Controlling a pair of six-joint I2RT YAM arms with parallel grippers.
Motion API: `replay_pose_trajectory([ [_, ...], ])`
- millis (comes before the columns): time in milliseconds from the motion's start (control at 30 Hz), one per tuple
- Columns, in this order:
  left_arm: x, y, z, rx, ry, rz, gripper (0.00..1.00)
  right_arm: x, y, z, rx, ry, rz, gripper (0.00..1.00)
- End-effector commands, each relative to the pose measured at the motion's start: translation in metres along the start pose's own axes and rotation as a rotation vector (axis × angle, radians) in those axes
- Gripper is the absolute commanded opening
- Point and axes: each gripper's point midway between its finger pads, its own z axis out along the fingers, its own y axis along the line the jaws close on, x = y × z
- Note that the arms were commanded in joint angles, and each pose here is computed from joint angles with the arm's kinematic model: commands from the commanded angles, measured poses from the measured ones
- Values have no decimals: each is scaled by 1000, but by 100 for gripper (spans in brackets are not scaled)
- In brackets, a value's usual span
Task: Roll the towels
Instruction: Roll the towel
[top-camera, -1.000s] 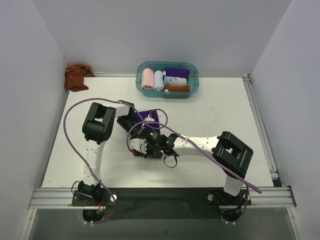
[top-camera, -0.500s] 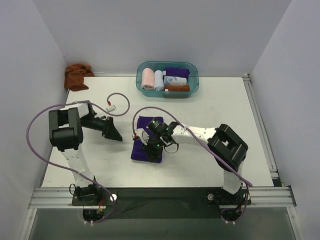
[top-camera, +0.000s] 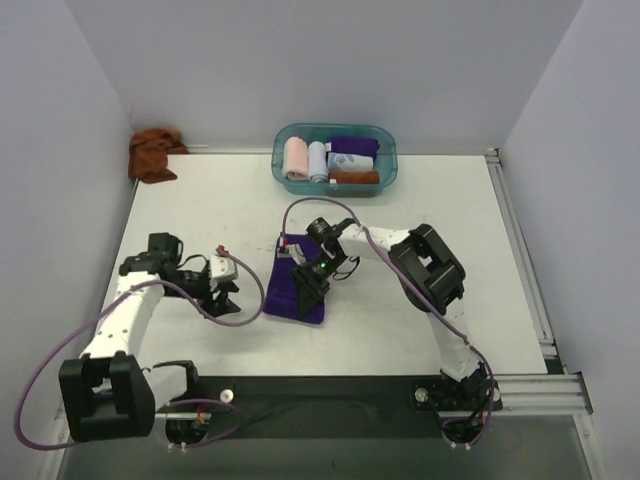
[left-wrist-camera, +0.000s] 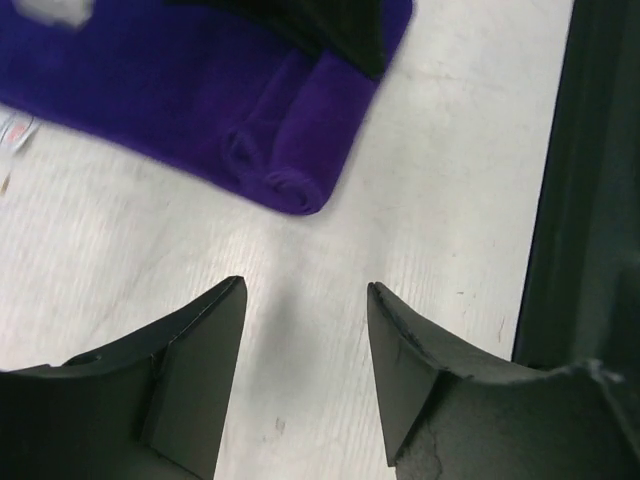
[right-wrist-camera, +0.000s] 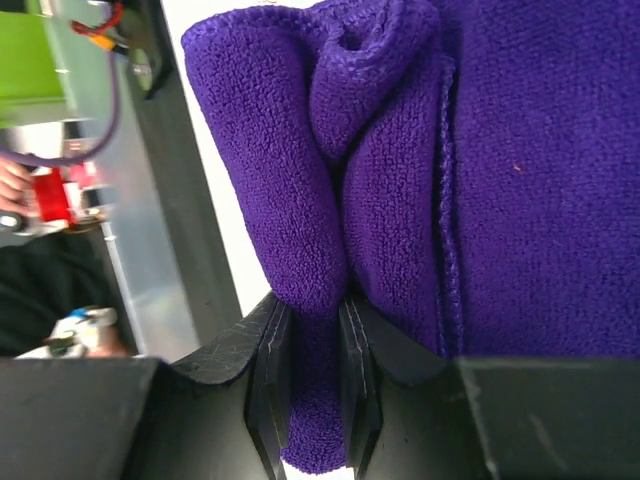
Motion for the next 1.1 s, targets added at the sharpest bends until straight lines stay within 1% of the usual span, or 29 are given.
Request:
replay_pose_trajectory([
  [0,-21,24,11,-190,34,423,65,29,-11,6,-14,106,139,0],
  [33,-9,14,23,-181,43,458,69,30,-12,6,-17,111,140,0],
  [67,-19,10,22,-218,29,552,71,34,-15,9,-22,127,159,0],
  [100,-28,3,33,-207,29,654,72,31,-16,8,-25,125,156,0],
  [133,-24,-3,40,-193,35,693,73,31,-16,8,-28,129,159,0],
  [200,-28,-17,55,-150,41,779,73,31,-18,10,-43,144,167,0],
  [233,-26,-23,61,-126,45,801,73,33,-18,9,-48,155,183,0],
  [267,-23,-25,68,-110,57,805,73,35,-21,12,-54,168,184,0],
  [300,-30,-19,71,-142,51,825,73,35,-22,12,-55,171,184,0],
  [333,-31,-26,79,-117,45,837,73,33,-22,11,-55,178,186,0],
  [467,-24,-25,104,-68,98,827,73,34,-26,11,-60,187,201,0],
  [533,-29,-22,110,-66,103,837,73,35,-27,10,-64,195,208,0],
  [633,-19,-16,120,-55,140,839,73,33,-28,11,-74,194,210,0],
  [667,-10,-14,126,-42,162,830,73,33,-28,11,-77,197,211,0],
  [767,3,-7,133,-57,204,837,72,33,-28,10,-84,199,219,0],
  [800,15,-5,137,-44,250,823,71,33,-29,11,-83,202,223,0],
  [833,18,-4,139,-38,274,809,65,33,-30,11,-82,203,225,0],
  [867,27,-5,141,-14,306,785,61,34,-30,10,-82,206,230,0],
  [933,38,-11,138,30,356,734,47,32,-33,6,-72,201,234,1],
  [967,36,-13,137,45,360,723,31,31,-34,3,-64,196,242,3],
  [1000,42,-21,133,81,378,691,24,28,-36,0,-53,188,245,8],
  [1033,43,-25,131,97,382,662,20,25,-42,-7,-28,176,248,18],
  [1067,40,-29,129,114,382,647,14,20,-42,-14,-11,158,240,23],
])
